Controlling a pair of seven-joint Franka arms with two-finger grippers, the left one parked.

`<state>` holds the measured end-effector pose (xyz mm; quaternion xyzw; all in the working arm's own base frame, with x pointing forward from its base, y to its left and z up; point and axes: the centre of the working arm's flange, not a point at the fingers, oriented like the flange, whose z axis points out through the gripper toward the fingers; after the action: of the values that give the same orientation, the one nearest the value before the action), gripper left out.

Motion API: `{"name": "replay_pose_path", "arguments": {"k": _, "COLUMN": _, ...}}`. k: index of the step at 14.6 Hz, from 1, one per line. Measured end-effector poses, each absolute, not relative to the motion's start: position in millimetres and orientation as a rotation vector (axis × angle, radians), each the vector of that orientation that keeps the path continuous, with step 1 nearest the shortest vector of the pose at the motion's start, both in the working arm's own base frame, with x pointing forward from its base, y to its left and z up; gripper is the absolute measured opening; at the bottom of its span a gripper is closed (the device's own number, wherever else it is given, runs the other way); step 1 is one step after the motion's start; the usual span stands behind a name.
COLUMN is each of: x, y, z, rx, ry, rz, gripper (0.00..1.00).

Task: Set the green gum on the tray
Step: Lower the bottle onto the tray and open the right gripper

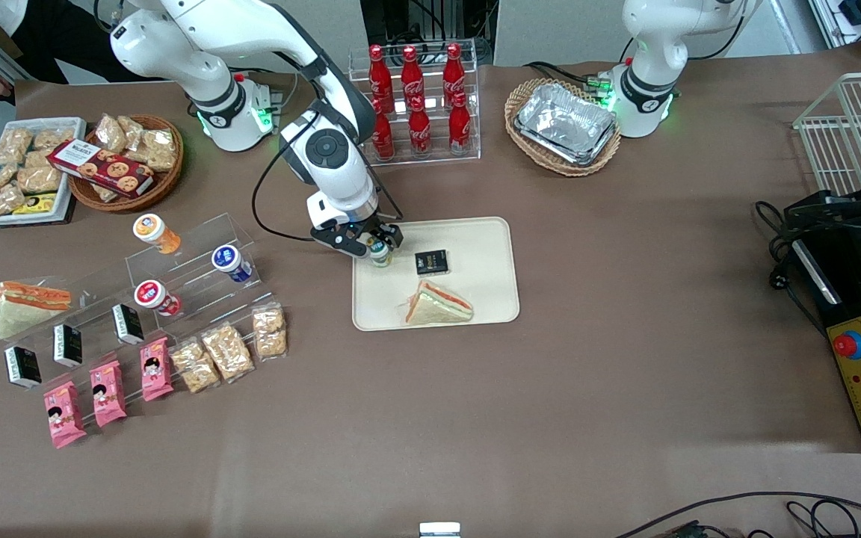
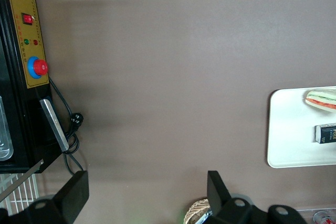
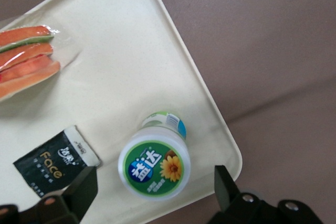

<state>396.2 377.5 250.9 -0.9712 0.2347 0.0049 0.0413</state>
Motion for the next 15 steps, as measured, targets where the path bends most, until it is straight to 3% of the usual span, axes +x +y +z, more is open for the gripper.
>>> {"name": "replay_pose_path", "arguments": {"k": 5, "x": 404.7, "y": 373.4, "z": 259.2, "rx": -2.960, "ry": 0.716, "rz": -0.007, "gripper": 1.00}}
{"name": "replay_pose_path", "arguments": {"k": 8, "x": 421.0, "y": 364.7, "z": 289.6, "rx": -2.956, "ry": 0.680, "rz": -0.022, "gripper": 1.00}}
{"name": "replay_pose_path", "arguments": {"k": 15, "x": 458.2, "y": 356.5, "z": 447.9, "rx": -3.023, "ry": 0.469, "rz": 0.048, "gripper": 1.00}}
